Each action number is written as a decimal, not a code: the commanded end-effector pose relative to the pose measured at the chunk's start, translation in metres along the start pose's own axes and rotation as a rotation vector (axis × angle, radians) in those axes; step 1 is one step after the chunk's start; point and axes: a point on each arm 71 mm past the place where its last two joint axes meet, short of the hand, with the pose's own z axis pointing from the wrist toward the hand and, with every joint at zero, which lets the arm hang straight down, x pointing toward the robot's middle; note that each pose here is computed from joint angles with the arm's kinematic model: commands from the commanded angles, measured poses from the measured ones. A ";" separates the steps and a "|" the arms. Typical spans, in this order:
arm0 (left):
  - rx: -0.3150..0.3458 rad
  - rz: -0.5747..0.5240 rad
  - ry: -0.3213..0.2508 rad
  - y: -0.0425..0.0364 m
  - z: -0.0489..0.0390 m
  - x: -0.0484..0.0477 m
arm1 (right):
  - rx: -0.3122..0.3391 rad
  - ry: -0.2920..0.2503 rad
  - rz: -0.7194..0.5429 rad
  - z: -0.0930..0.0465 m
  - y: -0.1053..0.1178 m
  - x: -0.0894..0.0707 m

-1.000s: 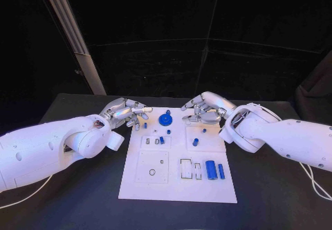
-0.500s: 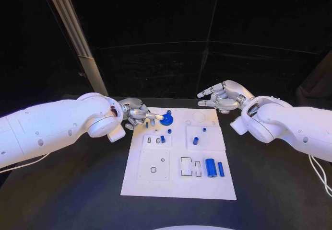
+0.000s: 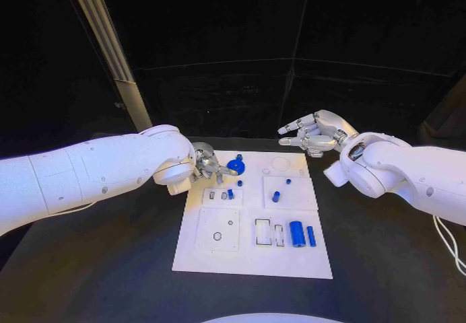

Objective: Assemble the parts on the task board

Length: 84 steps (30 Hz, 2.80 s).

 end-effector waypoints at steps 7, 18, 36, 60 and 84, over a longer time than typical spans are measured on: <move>-0.063 0.087 0.027 -0.0091 0.0074 0.0080 | 0.003 0.008 0.003 0.002 0.001 0.001; -0.079 0.138 0.052 -0.0167 0.0122 0.0137 | 0.006 0.005 -0.001 0.002 0.001 0.001; -0.087 0.181 0.077 -0.0196 0.0150 0.0196 | 0.011 0.001 -0.003 0.003 0.000 0.000; -0.083 0.201 0.097 -0.0231 0.0181 0.0272 | 0.016 0.002 -0.003 0.004 0.000 0.001; -0.053 0.164 0.053 -0.0239 0.0164 0.0260 | 0.021 0.008 -0.004 0.007 -0.001 0.002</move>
